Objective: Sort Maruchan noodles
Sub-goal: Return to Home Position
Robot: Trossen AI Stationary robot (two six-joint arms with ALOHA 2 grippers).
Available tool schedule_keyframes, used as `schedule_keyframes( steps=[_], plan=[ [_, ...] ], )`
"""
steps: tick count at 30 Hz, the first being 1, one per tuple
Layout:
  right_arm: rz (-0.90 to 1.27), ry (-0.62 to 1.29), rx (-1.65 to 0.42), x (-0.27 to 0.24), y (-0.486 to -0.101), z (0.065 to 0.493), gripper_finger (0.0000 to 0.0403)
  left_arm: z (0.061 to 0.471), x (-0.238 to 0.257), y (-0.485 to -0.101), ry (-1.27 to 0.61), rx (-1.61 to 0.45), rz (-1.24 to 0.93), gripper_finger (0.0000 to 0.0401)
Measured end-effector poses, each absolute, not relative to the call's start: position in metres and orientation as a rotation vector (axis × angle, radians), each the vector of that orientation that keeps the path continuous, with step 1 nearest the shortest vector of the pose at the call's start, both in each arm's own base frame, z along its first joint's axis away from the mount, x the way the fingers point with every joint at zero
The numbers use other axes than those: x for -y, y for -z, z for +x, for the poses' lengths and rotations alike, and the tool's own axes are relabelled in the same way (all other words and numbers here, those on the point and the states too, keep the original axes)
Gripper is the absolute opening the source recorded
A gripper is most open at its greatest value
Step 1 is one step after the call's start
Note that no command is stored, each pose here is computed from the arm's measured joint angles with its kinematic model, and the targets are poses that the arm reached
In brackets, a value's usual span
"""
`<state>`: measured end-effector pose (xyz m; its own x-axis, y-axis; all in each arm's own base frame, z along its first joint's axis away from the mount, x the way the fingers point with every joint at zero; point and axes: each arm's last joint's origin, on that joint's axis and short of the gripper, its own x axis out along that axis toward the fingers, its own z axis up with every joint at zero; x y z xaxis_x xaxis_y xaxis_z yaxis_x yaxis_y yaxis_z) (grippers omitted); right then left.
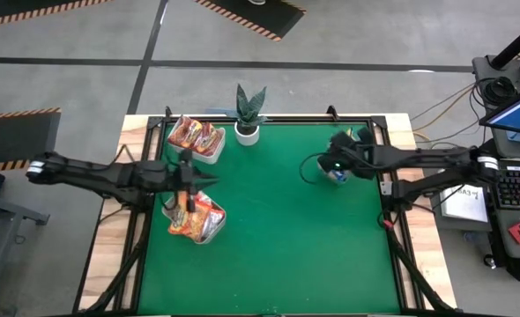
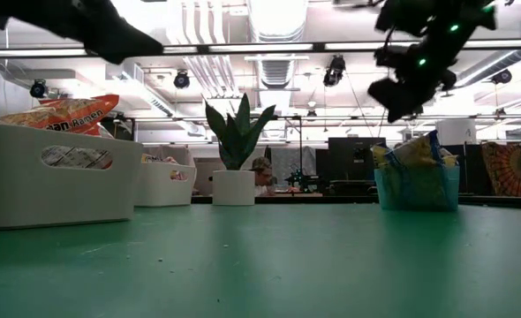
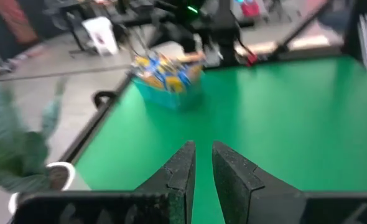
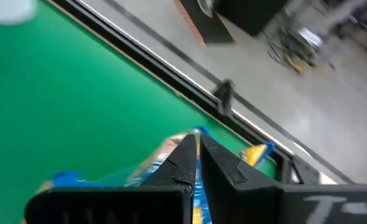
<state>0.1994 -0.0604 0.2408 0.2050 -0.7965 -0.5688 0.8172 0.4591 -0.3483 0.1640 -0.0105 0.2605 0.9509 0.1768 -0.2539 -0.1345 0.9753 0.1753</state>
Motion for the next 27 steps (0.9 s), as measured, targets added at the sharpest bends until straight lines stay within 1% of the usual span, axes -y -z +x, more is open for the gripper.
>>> schedule_keyframes(
  steps=[6, 10, 13, 20, 24, 27],
  plan=[
    [-0.004, 0.952, -0.612, 0.043, -0.237, 0.181, 0.0012, 0.138, 0.006, -0.253, -0.228, -0.156, 0.091, 0.0038],
    [-0.016, 0.727, -0.505, 0.038, -0.226, 0.172, 0.0012, 0.128, 0.005, -0.25, -0.236, -0.118, 0.101, 0.0038],
    [-0.085, 0.584, -0.419, 0.034, -0.217, 0.163, 0.0012, 0.122, 0.003, -0.243, -0.247, -0.108, 0.126, 0.0038],
    [-0.132, 0.421, -0.214, 0.026, -0.208, 0.135, 0.0012, 0.105, -0.002, -0.224, -0.282, -0.038, 0.065, 0.0038],
    [-0.13, 0.373, -0.03, 0.021, -0.215, 0.11, 0.0012, 0.096, -0.003, -0.219, -0.283, 0.022, 0.044, 0.0038],
    [-0.153, 0.335, 0.052, 0.018, -0.215, 0.099, 0.0012, 0.09, -0.003, -0.217, -0.284, 0.068, 0.035, 0.0038]
  ],
)
